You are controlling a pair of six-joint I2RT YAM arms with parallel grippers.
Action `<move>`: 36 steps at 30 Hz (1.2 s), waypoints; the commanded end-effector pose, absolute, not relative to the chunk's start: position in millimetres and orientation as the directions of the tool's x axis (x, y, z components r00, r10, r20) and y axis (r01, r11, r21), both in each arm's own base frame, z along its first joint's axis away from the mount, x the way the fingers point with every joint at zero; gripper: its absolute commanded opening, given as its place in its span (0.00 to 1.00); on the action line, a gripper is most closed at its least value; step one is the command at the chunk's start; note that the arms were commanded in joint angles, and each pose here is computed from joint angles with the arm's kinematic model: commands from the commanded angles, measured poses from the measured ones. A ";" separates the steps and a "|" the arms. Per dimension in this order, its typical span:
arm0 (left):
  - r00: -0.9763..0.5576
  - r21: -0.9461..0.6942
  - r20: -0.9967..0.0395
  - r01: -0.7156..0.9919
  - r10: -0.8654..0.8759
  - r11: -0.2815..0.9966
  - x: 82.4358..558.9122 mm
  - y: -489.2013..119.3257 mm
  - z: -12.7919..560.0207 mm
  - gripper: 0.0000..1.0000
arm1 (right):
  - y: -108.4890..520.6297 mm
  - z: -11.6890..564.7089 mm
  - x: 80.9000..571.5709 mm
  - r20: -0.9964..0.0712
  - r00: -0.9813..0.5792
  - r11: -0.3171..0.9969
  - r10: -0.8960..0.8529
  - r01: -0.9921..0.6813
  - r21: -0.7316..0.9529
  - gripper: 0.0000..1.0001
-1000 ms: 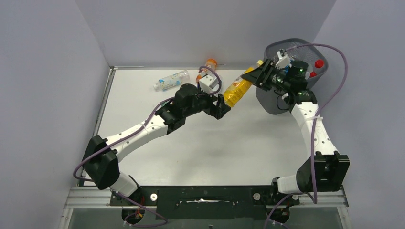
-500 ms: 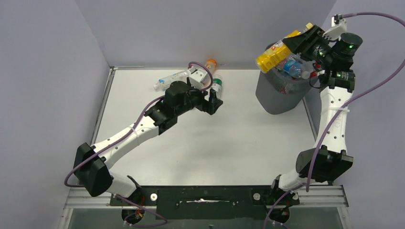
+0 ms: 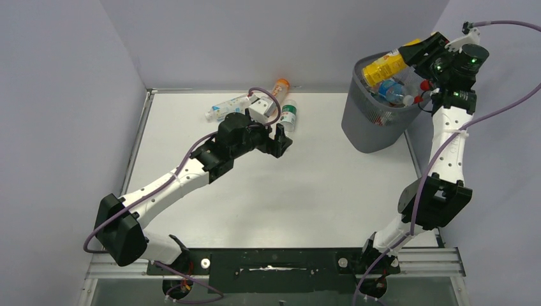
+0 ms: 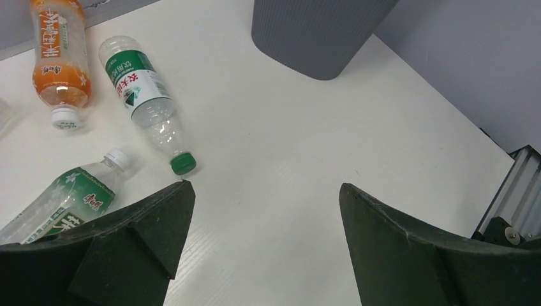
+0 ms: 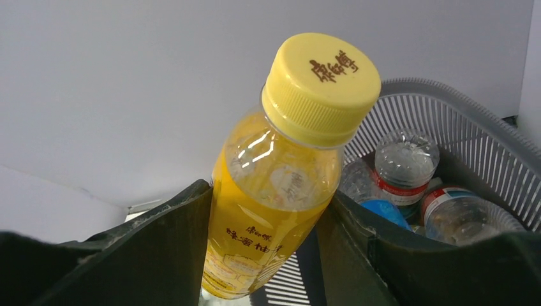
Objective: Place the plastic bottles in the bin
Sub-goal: Place the plastic bottle in the trash bin.
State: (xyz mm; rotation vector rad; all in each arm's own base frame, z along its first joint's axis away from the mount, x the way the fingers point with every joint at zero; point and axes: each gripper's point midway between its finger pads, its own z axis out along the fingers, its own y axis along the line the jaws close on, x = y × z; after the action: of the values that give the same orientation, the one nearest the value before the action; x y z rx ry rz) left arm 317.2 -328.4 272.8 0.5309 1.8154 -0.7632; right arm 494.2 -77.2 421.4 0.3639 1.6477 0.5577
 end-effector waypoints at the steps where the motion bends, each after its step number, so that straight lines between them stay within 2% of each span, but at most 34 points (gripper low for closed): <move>1: -0.303 -0.249 -0.952 0.673 -0.047 0.696 317.7 -323.4 298.9 0.85 | -88.6 461.1 502.0 -0.875 0.008 0.872 0.483 -0.099 0.480 0.50; 8: -0.313 -0.258 -0.949 0.673 -0.049 0.694 318.5 -325.8 297.0 0.85 | -90.7 433.3 522.6 -0.898 -0.014 0.898 0.439 -0.022 0.439 0.51; 11: -0.318 -0.258 -0.947 0.671 -0.045 0.695 319.6 -326.6 294.6 0.85 | -78.6 423.6 527.4 -0.918 -0.036 0.918 0.395 -0.005 0.396 0.55; 13: -0.322 -0.260 -0.946 0.671 -0.042 0.694 319.9 -327.4 292.5 0.85 | -70.0 418.8 528.2 -0.929 -0.051 0.930 0.367 -0.001 0.367 0.64; 15: -0.327 -0.261 -0.944 0.671 -0.039 0.694 320.3 -328.4 290.2 0.85 | -62.9 416.8 525.5 -0.937 -0.061 0.939 0.344 0.006 0.344 0.84; 18: -0.336 -0.265 -0.941 0.670 -0.035 0.693 320.5 -329.6 286.0 0.85 | -59.7 415.1 514.5 -0.942 -0.073 0.945 0.327 0.030 0.325 0.92; 28: -0.379 -0.268 -0.925 0.640 -0.008 0.720 332.6 -334.3 264.3 0.85 | -89.6 437.7 443.1 -0.927 -0.027 0.923 0.374 0.113 0.369 0.97; 36: -0.426 -0.271 -0.905 0.598 0.013 0.754 354.7 -340.4 228.9 0.85 | -64.0 463.8 393.9 -0.923 -0.032 0.924 0.382 0.010 0.382 0.97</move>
State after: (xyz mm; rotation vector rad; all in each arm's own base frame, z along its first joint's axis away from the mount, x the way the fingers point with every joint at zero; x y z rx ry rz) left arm 334.7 -335.3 208.1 0.5241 1.9761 -0.7011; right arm 414.6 -93.2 451.4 0.3921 1.5834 0.2113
